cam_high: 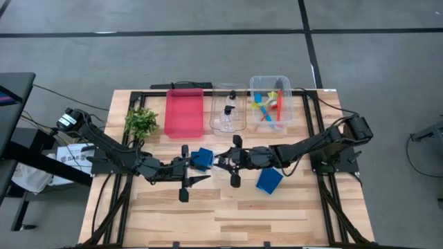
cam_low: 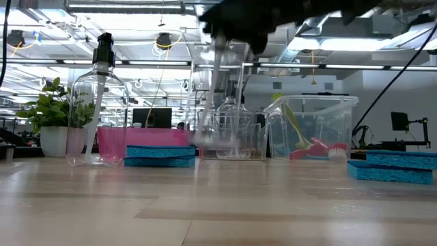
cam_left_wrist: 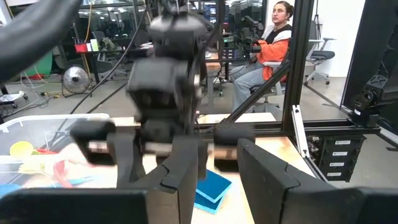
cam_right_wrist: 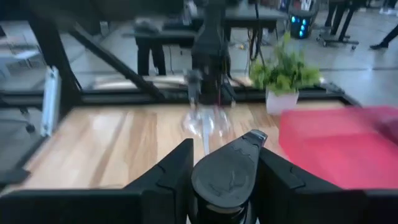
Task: Pick & Place Kitchen Sink Supplies
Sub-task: Put the soap dispenser into the transparent bin
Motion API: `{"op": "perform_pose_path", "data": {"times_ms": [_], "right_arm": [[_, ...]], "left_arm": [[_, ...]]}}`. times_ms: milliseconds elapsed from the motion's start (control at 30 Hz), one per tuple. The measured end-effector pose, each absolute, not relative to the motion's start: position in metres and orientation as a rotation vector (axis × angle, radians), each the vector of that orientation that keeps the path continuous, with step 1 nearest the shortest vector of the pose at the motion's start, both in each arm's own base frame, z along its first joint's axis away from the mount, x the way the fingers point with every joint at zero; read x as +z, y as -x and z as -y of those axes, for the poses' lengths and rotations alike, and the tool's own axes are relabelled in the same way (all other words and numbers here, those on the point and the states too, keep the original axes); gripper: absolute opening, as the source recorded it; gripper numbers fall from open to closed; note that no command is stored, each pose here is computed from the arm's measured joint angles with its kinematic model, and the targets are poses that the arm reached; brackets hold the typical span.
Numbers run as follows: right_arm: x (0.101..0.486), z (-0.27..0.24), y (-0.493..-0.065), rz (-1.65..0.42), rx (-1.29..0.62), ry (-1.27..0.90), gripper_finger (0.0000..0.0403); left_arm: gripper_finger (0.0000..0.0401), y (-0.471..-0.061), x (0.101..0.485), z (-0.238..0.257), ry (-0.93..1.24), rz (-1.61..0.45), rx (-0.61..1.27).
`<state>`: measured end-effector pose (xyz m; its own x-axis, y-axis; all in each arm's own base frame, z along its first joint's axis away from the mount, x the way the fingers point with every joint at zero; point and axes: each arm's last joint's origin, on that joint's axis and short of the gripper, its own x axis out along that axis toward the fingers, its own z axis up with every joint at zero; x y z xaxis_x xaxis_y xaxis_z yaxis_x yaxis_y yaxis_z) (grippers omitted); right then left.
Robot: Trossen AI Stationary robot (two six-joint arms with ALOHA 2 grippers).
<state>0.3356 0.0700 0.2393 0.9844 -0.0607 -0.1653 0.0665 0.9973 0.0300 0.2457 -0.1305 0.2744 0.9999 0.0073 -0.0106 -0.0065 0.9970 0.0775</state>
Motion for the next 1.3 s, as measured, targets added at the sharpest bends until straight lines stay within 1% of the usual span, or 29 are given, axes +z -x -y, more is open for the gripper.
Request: {"op": "perform_pose_path", "data": {"times_ms": [133,267,400,533,667,833,1033,1167,1300], "right_arm": [[0.264,-0.066,-0.321,-0.131,-0.064,-0.037,0.0132],[0.287,-0.06,-0.304,-0.097,-0.069,-0.012,0.0114],[0.314,-0.05,-0.287,-0.026,-0.085,0.013,0.0114],[0.352,-0.041,-0.274,0.02,-0.108,0.06,0.0114],[0.39,-0.031,-0.27,0.059,-0.146,0.131,0.0122],[0.431,-0.009,-0.273,0.05,-0.229,0.197,0.0116],[0.451,0.034,-0.29,0.019,-0.336,0.202,0.0124],[0.447,0.07,-0.308,-0.004,-0.337,0.166,0.012],[0.434,0.111,-0.327,-0.042,-0.356,0.144,0.0115]], "left_arm": [[0.0115,-0.246,0.274,0.13,-0.077,-0.011,0.007],[0.0115,-0.246,0.274,0.13,-0.077,-0.011,0.007],[0.0115,-0.246,0.274,0.131,-0.078,-0.011,0.007],[0.0115,-0.246,0.274,0.131,-0.077,-0.011,0.007],[0.0115,-0.246,0.274,0.13,-0.077,-0.011,0.007],[0.0115,-0.246,0.274,0.13,-0.077,-0.011,0.007],[0.0115,-0.246,0.274,0.13,-0.077,-0.01,0.007],[0.0115,-0.246,0.274,0.13,-0.077,-0.01,0.007],[0.0115,-0.246,0.274,0.13,-0.077,-0.01,0.007]]}}
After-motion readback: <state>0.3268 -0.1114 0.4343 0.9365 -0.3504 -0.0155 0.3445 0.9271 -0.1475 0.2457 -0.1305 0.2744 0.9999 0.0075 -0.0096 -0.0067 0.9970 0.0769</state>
